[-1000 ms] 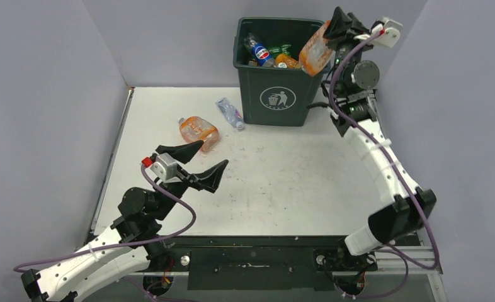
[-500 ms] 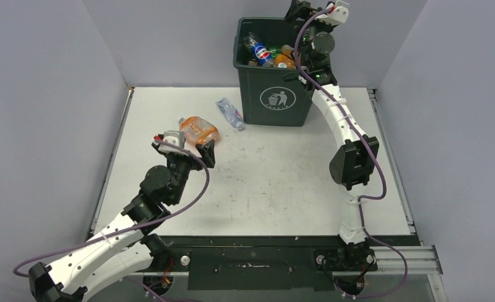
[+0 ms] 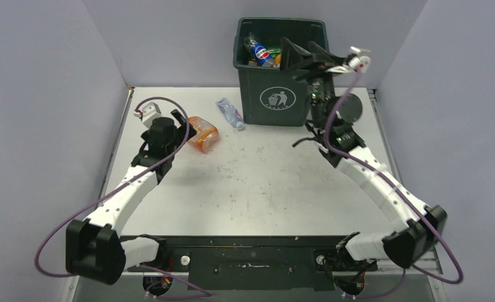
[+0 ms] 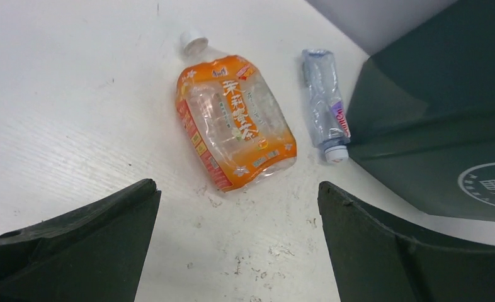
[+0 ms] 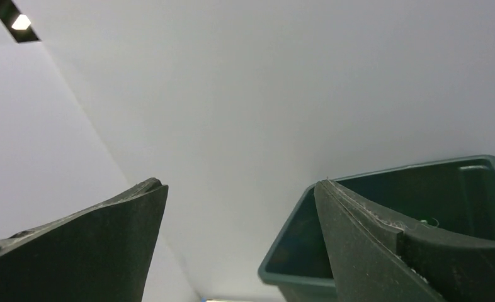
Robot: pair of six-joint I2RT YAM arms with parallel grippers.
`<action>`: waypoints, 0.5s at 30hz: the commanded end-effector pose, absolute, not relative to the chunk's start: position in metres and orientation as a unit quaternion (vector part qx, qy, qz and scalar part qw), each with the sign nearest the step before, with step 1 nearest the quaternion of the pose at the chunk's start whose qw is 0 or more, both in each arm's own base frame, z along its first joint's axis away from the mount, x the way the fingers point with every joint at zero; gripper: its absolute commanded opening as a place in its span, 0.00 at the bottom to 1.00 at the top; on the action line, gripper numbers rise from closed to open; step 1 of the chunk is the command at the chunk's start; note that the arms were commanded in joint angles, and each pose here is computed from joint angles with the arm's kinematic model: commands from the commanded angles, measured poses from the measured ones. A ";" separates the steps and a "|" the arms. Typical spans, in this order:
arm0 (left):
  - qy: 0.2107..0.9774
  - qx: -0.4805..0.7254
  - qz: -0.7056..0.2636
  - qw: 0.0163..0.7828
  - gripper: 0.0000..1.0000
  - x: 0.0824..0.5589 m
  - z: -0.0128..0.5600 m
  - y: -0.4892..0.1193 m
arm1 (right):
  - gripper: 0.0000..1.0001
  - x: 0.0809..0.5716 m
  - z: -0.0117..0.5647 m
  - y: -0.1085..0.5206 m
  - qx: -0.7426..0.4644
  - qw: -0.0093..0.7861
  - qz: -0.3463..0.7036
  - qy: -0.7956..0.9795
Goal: Put the plastic bottles in the bin
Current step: Place the plastic bottle in the trash bin.
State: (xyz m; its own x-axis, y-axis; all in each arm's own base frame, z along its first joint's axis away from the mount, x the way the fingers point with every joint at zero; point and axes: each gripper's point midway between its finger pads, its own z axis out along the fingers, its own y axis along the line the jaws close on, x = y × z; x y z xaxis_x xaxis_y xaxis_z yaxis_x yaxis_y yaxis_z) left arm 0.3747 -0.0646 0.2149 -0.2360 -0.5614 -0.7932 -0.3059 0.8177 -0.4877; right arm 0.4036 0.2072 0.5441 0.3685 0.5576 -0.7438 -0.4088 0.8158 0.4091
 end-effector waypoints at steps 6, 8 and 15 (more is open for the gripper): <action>0.811 -0.359 -0.146 0.438 0.96 0.421 0.156 -0.062 | 0.91 0.345 0.424 0.254 -0.014 0.723 0.364 0.587; 0.810 -0.377 -0.168 0.416 0.96 0.427 0.141 -0.059 | 0.91 0.345 0.394 0.266 -0.027 0.698 0.365 0.615; 0.795 -0.384 -0.248 0.399 0.96 0.459 0.124 -0.071 | 0.92 0.342 0.332 0.304 -0.063 0.635 0.395 0.660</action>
